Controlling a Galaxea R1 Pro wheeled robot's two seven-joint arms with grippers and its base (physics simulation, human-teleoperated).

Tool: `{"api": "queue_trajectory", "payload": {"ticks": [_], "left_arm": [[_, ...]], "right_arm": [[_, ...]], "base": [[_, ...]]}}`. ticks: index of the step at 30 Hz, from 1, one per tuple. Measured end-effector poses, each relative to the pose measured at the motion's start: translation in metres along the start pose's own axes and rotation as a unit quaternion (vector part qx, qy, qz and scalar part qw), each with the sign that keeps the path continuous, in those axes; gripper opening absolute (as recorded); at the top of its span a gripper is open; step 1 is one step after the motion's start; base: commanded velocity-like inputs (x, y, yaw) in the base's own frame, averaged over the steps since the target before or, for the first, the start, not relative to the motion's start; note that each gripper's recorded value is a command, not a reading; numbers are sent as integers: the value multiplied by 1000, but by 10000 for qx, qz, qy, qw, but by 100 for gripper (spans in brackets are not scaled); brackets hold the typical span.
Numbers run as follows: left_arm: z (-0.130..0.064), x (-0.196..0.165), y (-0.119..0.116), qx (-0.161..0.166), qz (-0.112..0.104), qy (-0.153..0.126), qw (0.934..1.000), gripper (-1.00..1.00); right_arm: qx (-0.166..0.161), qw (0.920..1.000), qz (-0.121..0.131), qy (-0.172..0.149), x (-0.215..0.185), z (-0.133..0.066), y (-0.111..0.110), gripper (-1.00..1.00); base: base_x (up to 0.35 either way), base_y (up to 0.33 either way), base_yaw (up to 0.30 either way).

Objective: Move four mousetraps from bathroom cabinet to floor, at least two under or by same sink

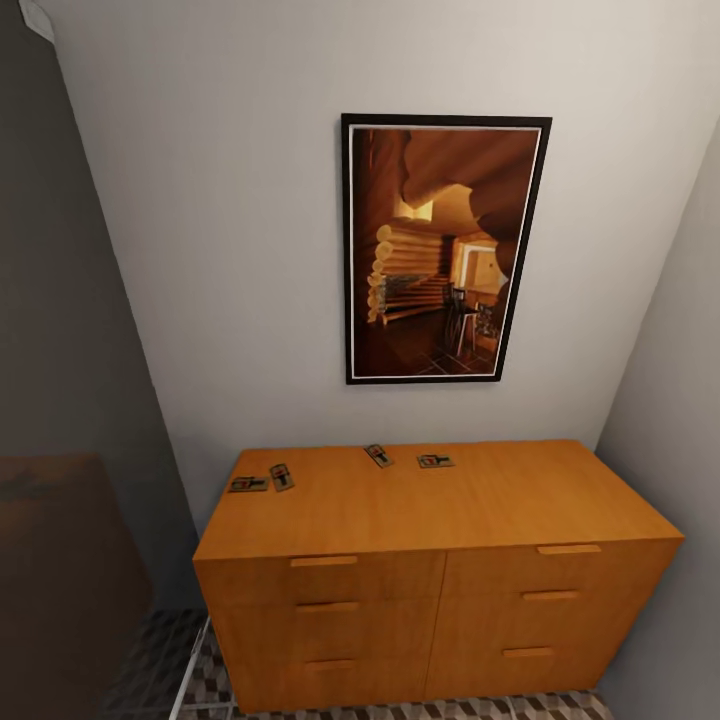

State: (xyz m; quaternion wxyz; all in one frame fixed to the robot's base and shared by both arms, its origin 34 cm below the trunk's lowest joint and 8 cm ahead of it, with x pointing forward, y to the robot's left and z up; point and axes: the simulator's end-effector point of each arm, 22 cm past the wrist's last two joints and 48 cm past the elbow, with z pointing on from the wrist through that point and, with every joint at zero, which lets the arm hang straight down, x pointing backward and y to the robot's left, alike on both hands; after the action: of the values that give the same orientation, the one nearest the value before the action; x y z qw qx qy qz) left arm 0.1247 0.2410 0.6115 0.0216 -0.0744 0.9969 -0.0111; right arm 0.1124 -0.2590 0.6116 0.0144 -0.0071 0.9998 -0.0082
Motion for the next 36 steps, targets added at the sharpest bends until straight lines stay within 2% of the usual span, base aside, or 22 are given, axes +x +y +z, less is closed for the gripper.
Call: {"api": "queue_trajectory", "payload": {"ticks": [13, 29, 36], "left_arm": [[0, 0, -1, 5, -1, 4, 10000, 100], [0, 0, -1, 11, 4, -6, 10000, 100], [0, 0, -1, 8, 5, 0, 10000, 100]], "right_arm": [[0, 10000, 0, -1, 0, 0, 0, 100], [-1, 10000, 0, -2, 0, 0, 0, 100], [-1, 10000, 0, 0, 0, 0, 0, 100]], "base": [[20, 0, 0], [267, 0, 0], [102, 0, 0]]}}
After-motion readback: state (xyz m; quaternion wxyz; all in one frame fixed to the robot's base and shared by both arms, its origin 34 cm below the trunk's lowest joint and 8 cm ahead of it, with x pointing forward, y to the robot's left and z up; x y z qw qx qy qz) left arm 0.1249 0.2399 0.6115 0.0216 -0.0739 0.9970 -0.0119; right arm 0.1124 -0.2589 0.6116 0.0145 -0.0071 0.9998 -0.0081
